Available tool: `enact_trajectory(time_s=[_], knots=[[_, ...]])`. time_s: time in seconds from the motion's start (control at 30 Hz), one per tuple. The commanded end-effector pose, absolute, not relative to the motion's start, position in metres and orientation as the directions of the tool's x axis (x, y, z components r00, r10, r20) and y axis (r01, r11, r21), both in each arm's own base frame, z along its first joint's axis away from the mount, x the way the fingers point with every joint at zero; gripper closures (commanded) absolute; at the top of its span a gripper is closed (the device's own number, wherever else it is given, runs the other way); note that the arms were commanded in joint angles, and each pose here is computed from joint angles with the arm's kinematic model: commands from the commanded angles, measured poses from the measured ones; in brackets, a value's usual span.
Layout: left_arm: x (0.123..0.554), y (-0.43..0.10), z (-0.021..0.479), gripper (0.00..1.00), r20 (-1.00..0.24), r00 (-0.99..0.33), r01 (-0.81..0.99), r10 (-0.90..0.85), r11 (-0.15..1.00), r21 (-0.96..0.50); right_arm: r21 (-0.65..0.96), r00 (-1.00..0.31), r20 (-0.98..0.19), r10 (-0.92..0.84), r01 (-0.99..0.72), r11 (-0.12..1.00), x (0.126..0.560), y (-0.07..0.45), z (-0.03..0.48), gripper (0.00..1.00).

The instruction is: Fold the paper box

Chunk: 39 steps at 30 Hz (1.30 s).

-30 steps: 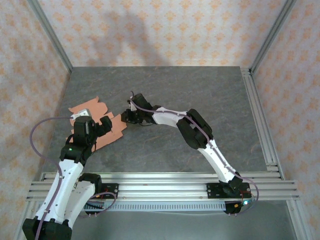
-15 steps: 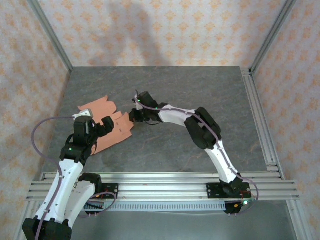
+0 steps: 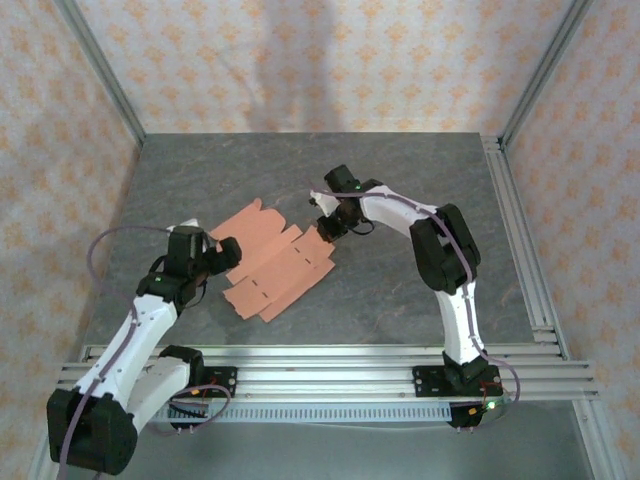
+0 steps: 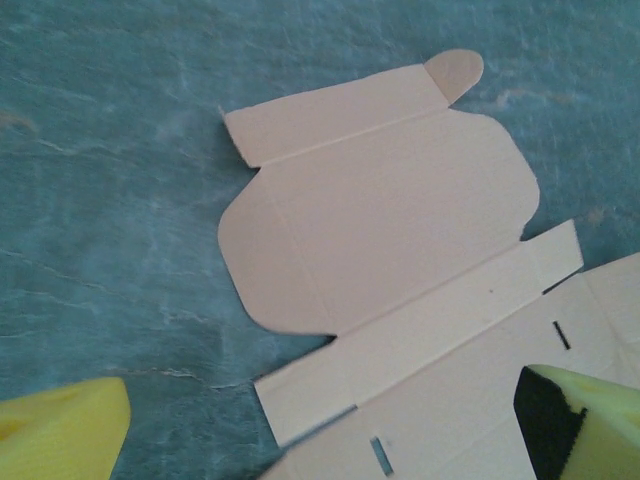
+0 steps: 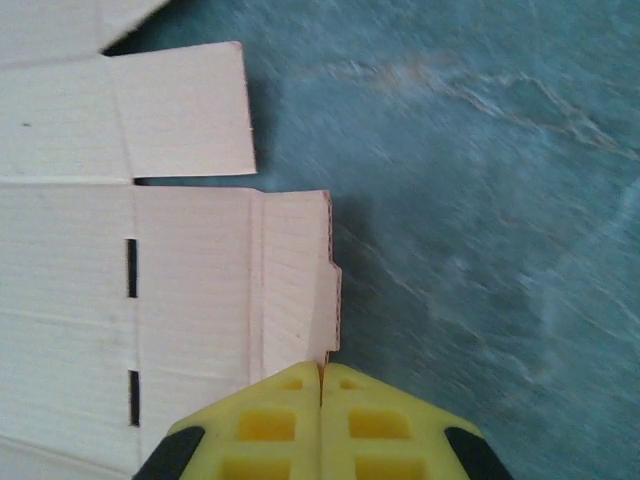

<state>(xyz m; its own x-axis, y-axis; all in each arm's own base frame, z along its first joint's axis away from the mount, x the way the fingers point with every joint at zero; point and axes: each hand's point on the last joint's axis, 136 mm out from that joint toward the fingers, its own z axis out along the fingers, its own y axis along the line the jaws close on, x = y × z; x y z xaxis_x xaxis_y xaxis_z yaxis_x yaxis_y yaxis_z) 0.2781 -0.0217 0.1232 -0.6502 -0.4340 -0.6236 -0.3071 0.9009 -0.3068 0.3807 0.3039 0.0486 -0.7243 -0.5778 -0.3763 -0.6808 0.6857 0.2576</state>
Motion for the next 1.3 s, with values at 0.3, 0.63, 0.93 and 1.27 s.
enact_trajectory(time_s=[0.3, 0.63, 0.93, 1.27], knots=[[0.358, -0.082, 0.111, 0.02, -0.534, -0.737, -0.213, -0.414, 0.893, -0.397, 0.124, -0.729, -0.602, -0.326, -0.489, 0.864, 0.407, 0.25, 0.141, 0.27], [0.412, -0.112, 0.048, 0.18, -0.39, -0.828, -0.252, -0.402, 0.89, -0.381, 0.543, -0.828, -0.561, 0.012, -0.357, 0.76, 0.309, 0.302, 0.115, 0.26], [0.382, -0.102, 0.018, 0.14, -0.333, -0.808, -0.355, -0.486, 0.853, -0.384, 0.594, -0.893, -0.444, 0.07, -0.235, 0.769, 0.312, 0.319, 0.055, 0.27], [0.33, -0.107, 0.021, 0.13, -0.296, -0.804, -0.374, -0.515, 0.826, -0.421, 0.522, -0.906, -0.419, 0.06, -0.187, 0.832, 0.373, 0.289, 0.022, 0.27]])
